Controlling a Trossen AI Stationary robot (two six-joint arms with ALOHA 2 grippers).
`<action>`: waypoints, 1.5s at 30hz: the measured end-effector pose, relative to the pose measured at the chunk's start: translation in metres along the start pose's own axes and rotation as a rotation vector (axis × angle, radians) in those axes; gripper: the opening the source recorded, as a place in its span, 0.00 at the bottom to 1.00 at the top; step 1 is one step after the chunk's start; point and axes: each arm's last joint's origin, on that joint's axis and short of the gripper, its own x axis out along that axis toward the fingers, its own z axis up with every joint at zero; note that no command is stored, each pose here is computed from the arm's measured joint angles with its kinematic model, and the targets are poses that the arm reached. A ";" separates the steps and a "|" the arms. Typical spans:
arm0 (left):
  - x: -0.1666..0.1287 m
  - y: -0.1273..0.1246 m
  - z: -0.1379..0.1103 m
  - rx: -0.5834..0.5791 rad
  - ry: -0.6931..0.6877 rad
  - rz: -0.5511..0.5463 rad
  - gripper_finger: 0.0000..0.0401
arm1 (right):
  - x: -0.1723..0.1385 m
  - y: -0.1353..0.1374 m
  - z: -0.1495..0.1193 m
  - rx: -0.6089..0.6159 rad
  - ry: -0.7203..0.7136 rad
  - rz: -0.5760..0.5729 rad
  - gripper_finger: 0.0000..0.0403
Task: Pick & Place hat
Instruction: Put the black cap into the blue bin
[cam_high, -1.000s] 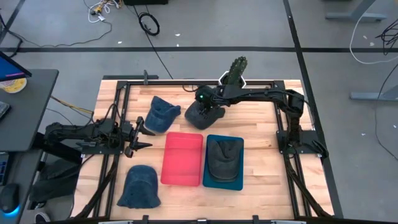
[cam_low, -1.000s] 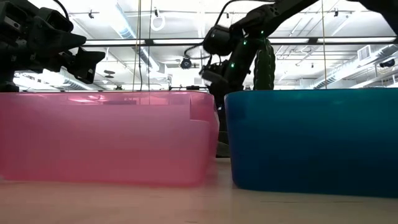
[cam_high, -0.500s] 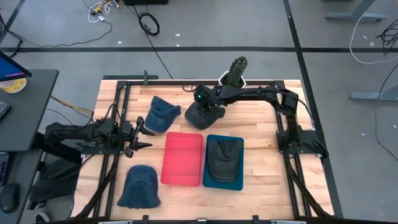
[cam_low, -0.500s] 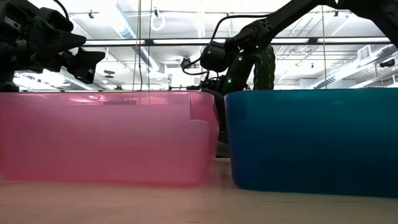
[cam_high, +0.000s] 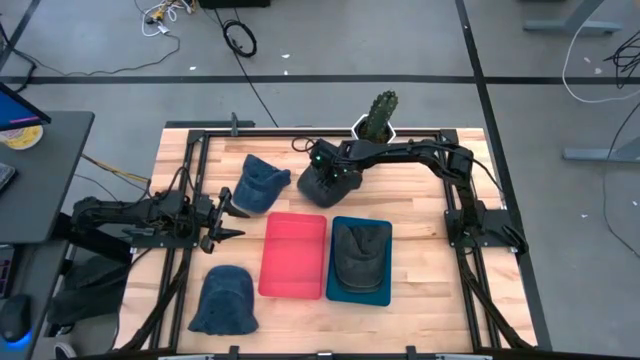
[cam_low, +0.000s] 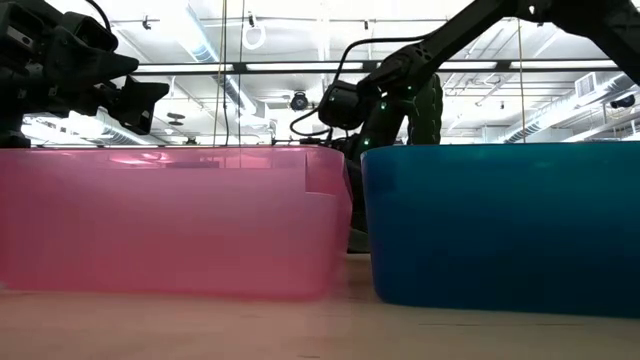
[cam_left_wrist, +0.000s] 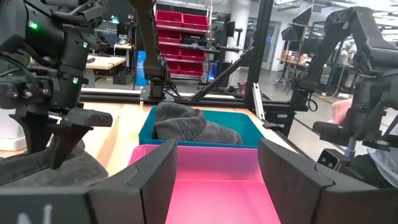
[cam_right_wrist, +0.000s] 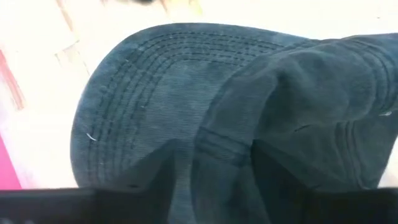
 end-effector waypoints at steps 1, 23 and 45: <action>0.000 0.000 0.000 0.000 0.000 0.000 0.57 | 0.000 0.000 0.000 -0.008 0.000 0.000 0.46; 0.000 0.000 0.000 0.000 0.000 0.000 0.57 | -0.080 0.009 0.005 -0.246 -0.107 0.062 0.01; 0.000 0.000 0.000 0.000 0.001 0.000 0.57 | -0.179 0.127 -0.082 -0.681 0.031 0.221 0.00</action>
